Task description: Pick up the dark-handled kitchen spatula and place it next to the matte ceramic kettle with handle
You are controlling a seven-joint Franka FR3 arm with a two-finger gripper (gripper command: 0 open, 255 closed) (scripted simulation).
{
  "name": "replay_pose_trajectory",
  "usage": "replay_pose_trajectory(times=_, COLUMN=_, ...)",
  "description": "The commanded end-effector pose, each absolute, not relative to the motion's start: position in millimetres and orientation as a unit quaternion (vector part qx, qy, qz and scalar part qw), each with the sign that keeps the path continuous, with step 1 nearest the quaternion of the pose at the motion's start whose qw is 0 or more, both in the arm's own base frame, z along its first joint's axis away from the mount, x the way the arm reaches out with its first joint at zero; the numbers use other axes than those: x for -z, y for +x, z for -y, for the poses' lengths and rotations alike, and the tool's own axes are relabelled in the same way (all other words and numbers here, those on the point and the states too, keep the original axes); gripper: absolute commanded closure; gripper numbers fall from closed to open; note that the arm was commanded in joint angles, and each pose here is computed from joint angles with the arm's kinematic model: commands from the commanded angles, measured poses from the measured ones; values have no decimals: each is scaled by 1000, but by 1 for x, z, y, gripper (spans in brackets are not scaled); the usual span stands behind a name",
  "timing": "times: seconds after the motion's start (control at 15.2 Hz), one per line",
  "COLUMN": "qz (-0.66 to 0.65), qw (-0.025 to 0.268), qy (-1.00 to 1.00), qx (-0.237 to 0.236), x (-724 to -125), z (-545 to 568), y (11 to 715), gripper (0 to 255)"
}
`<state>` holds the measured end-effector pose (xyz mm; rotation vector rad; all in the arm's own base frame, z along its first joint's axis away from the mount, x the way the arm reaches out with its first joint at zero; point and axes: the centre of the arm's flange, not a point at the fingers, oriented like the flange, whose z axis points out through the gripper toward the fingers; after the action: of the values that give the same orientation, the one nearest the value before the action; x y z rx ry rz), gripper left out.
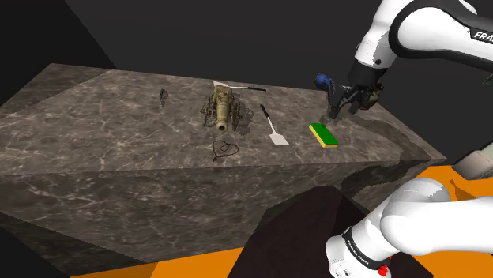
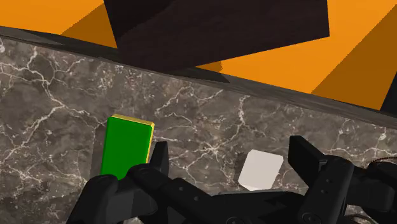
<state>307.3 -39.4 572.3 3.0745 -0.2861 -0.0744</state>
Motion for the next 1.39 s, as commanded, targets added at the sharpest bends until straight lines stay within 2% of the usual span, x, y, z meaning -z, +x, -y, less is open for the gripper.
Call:
replay_pose_trajectory(times=0.0, qz=93, qw=26, qy=995, qx=24, x=-572, z=39, y=307, gripper=0)
replay_pose_trajectory(times=1.32, qz=215, qw=9, qy=976, qx=-28, x=-428, z=36, y=511, gripper=0)
